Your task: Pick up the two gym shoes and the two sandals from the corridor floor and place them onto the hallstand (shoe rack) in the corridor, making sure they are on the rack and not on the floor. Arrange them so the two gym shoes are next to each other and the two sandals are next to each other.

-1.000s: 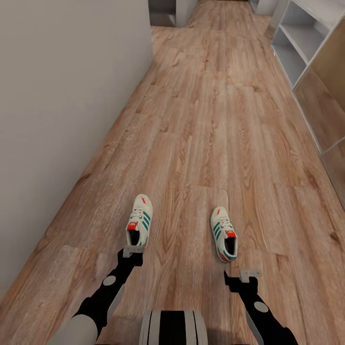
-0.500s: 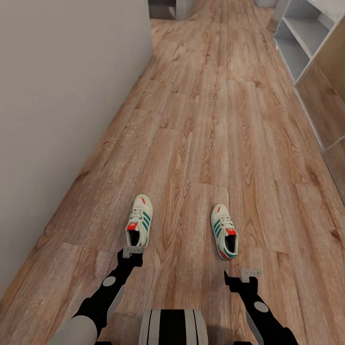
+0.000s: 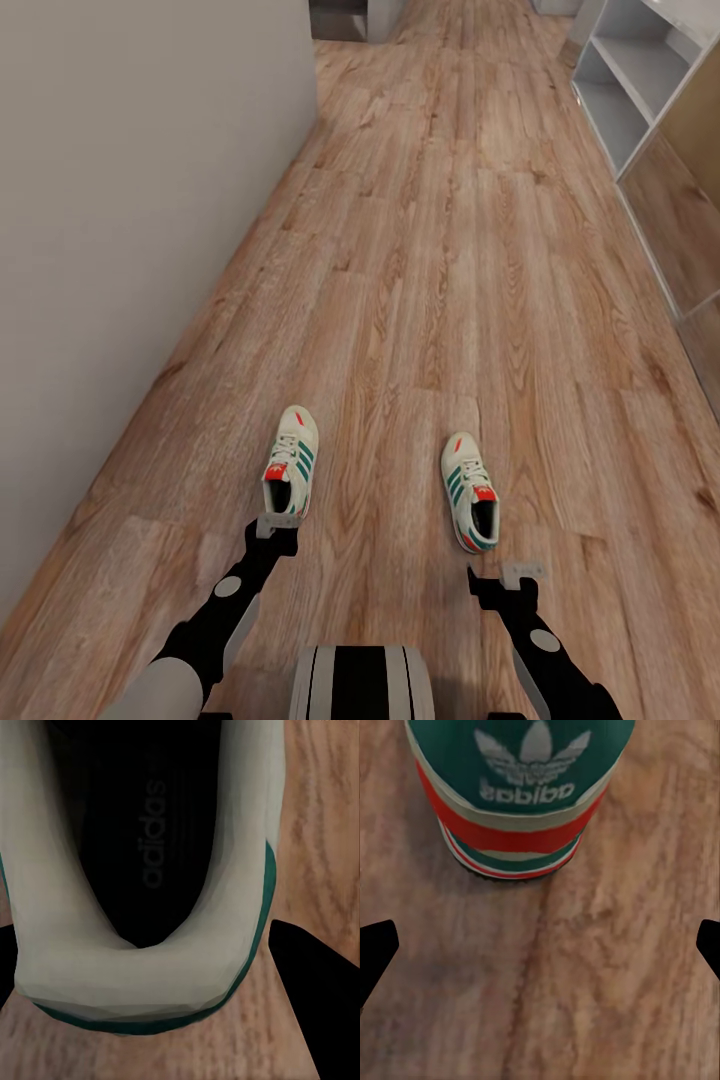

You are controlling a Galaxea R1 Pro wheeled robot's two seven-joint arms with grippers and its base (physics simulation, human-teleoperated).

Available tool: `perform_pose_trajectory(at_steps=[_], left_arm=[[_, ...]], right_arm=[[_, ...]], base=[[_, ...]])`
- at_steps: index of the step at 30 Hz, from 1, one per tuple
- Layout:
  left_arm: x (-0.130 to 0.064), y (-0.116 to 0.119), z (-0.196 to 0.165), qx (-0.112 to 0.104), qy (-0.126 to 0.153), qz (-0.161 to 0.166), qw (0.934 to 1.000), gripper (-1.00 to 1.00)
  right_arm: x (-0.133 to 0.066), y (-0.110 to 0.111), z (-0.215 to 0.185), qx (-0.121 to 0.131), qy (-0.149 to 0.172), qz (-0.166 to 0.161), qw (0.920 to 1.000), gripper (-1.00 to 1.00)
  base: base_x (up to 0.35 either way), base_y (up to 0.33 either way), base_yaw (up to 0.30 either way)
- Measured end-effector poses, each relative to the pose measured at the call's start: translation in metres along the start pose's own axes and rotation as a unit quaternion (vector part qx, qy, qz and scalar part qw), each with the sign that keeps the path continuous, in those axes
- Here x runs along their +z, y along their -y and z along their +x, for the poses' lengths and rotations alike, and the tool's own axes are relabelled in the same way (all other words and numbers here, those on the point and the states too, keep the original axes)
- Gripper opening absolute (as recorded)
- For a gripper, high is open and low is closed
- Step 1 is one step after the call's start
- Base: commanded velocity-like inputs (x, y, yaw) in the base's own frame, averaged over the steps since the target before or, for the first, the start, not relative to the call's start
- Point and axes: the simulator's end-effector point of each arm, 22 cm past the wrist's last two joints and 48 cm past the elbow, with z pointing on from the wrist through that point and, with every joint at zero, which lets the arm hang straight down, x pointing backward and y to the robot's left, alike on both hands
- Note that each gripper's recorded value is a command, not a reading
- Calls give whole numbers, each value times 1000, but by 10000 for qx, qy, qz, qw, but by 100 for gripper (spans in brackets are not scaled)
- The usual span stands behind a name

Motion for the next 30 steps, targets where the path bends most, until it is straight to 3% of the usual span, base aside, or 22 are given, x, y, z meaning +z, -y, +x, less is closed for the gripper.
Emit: perform_pose_trajectory(at_steps=[30], left_arm=[[0, 0, 0, 6, 6, 5, 10000, -100]], right_arm=[[0, 0, -1, -1, 8, 2, 10000, 100]], base=[[74, 13, 0]])
